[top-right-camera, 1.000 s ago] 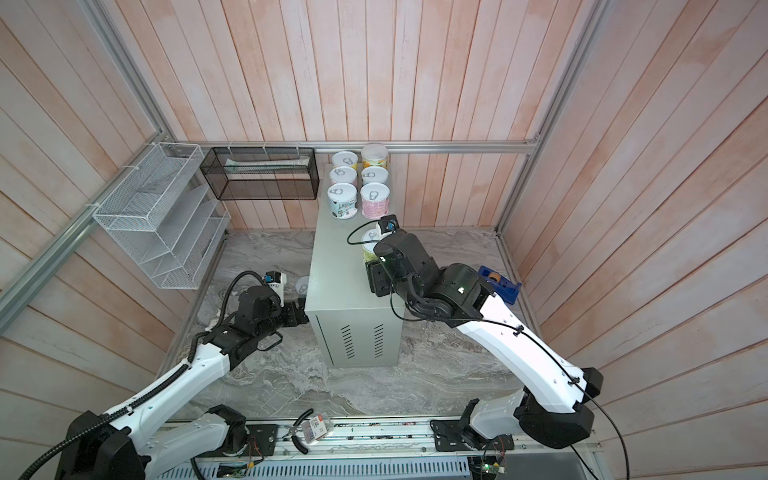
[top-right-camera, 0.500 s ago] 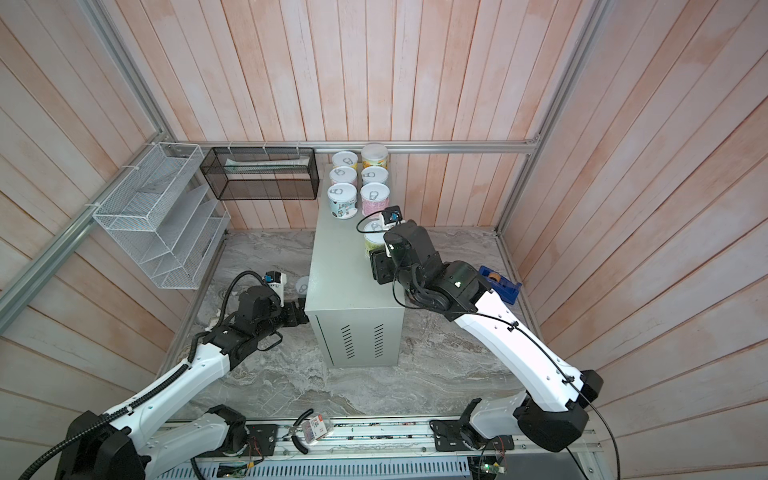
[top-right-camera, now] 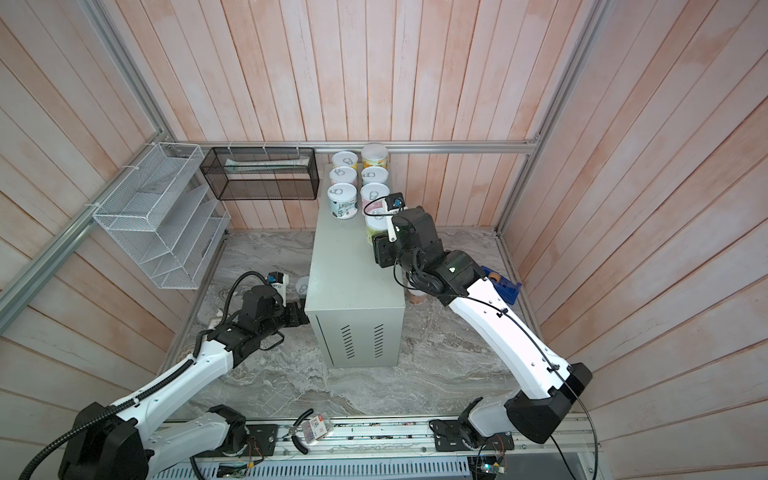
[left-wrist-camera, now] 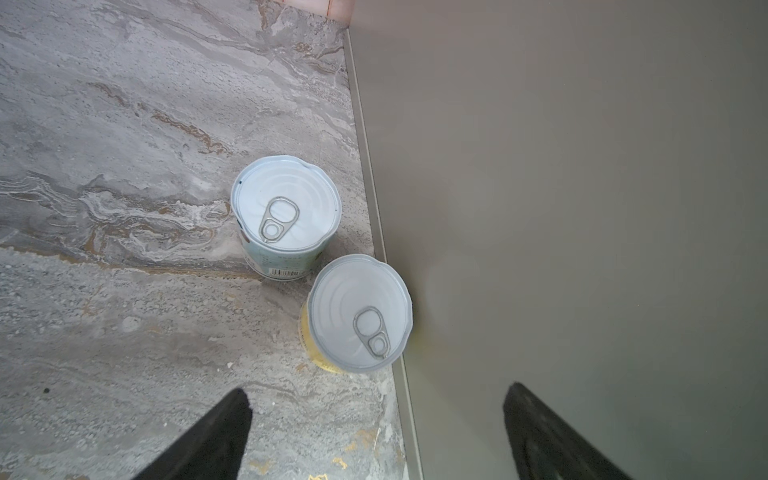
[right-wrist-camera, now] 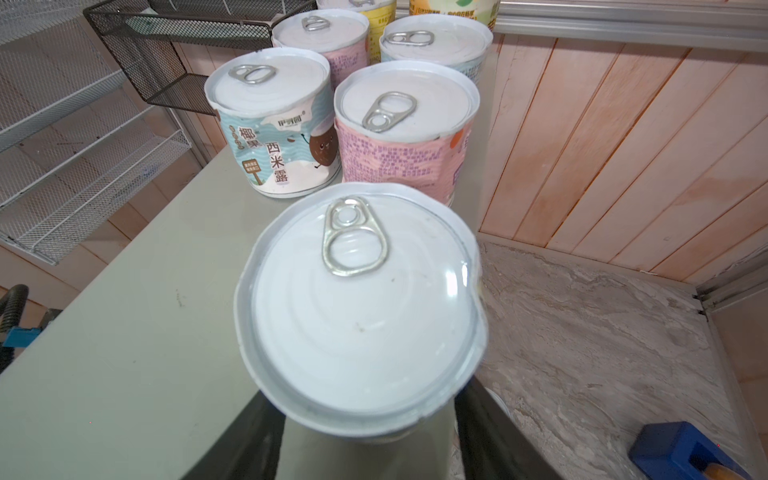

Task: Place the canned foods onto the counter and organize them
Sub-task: 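Lower the green can onto the cabinet top beside the pink can, then open the right gripper and draw it back beside the cabinet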

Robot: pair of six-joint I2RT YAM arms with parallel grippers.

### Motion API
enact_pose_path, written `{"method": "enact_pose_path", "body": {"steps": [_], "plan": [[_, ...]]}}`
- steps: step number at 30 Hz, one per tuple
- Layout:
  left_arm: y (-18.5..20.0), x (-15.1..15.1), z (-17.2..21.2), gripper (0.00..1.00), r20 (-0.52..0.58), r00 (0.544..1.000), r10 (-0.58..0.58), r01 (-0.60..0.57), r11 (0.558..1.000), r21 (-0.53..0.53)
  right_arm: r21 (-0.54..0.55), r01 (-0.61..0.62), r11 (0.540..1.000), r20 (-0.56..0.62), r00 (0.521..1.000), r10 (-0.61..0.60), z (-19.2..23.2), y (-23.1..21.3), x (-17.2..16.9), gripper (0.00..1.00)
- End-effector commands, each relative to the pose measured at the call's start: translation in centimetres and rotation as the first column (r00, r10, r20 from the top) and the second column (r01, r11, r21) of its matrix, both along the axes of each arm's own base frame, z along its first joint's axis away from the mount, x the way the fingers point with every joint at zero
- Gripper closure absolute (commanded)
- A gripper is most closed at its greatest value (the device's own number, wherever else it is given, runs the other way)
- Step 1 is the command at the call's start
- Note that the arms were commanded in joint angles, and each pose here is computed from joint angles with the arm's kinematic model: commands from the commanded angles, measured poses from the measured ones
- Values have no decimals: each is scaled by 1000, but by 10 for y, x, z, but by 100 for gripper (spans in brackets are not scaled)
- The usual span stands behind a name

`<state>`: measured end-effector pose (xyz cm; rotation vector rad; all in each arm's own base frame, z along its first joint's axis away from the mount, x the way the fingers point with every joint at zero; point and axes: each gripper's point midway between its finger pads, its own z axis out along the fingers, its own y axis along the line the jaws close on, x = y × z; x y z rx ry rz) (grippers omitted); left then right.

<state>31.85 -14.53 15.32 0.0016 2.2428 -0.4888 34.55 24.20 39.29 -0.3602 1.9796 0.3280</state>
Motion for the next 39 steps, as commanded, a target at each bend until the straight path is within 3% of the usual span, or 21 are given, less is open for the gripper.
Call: {"method": "enact_pose_path", "body": {"steps": [1, 19, 23, 30, 39], "plan": [[1, 5, 5, 3, 27, 1000, 9, -9, 1000, 4, 13, -25, 1000, 20, 999, 25, 4, 6, 10, 37], [3, 8, 2, 3, 23, 1000, 16, -16, 1000, 14, 30, -34, 999, 30, 999, 33, 10, 15, 22, 38], [5, 7, 1, 3, 19, 1000, 22, -22, 999, 25, 45, -28, 999, 32, 999, 26, 22, 9, 16, 33], [8, -1, -16, 0, -32, 999, 23, -22, 999, 41, 128, -24, 992, 45, 999, 18, 44, -21, -26, 20], [-6, -2, -38, 0, -60, 998, -21, 21, 1000, 4, 117, 78, 990, 13, 997, -80, 14, -53, -37, 15]]}}
